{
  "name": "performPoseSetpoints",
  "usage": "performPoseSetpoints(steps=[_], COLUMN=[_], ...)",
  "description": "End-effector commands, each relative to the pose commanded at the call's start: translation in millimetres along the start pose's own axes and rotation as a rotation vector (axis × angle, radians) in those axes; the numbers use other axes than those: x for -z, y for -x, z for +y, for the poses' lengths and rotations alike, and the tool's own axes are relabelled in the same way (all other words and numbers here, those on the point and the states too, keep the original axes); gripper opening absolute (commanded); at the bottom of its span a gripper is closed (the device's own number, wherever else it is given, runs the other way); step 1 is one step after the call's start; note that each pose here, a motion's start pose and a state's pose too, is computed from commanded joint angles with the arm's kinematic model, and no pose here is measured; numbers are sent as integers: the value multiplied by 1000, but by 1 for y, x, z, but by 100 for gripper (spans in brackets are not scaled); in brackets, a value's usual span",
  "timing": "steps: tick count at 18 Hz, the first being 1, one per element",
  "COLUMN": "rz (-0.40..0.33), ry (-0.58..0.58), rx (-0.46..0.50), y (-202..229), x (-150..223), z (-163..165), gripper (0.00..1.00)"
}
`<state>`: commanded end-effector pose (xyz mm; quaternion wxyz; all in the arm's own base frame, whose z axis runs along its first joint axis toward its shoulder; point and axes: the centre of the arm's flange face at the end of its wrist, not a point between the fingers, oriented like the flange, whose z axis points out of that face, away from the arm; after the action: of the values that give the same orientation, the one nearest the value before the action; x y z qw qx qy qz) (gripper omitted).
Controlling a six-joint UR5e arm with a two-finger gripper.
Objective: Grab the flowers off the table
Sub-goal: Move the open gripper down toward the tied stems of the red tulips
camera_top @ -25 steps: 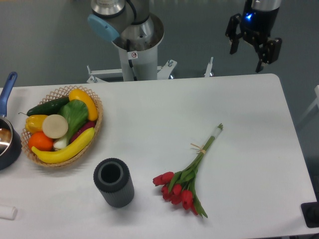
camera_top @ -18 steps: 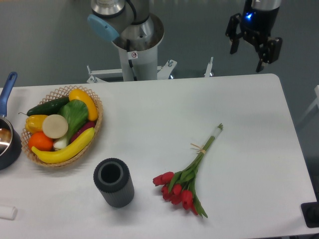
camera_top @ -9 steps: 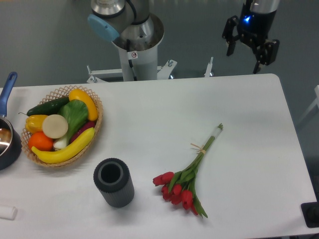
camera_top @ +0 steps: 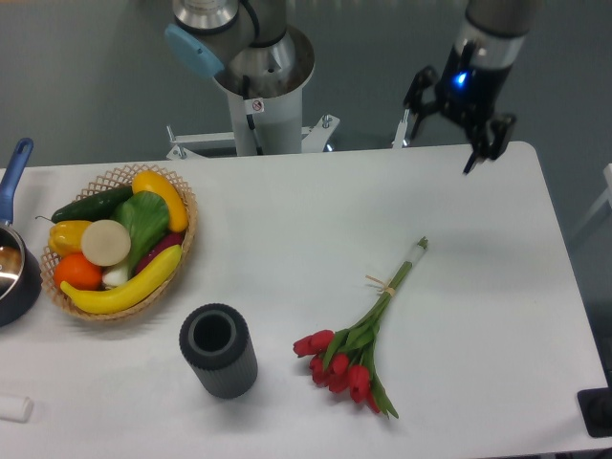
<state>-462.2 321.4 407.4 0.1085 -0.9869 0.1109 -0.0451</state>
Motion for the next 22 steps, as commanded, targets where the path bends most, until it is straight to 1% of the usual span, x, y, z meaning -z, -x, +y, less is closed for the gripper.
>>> performPoseSetpoints(steps=[1, 4, 6, 7, 9, 14, 19, 21, 22], rz=[8, -44, -67, -76, -56, 13, 47, 70, 67], ry=[2, -4, -7, -11, -9, 9, 13, 8, 3], rx=[3, -20, -48, -43, 12, 7, 22, 31, 43], y=[-1, 4, -2, -1, 2, 10, 24, 27, 31], x=[-7, -26, -44, -50, -62, -106, -132, -148, -155], z=[-8, -13, -22, -24, -23, -34, -41, -47, -49], gripper=[100, 100, 100, 100, 100, 100, 100, 100, 100])
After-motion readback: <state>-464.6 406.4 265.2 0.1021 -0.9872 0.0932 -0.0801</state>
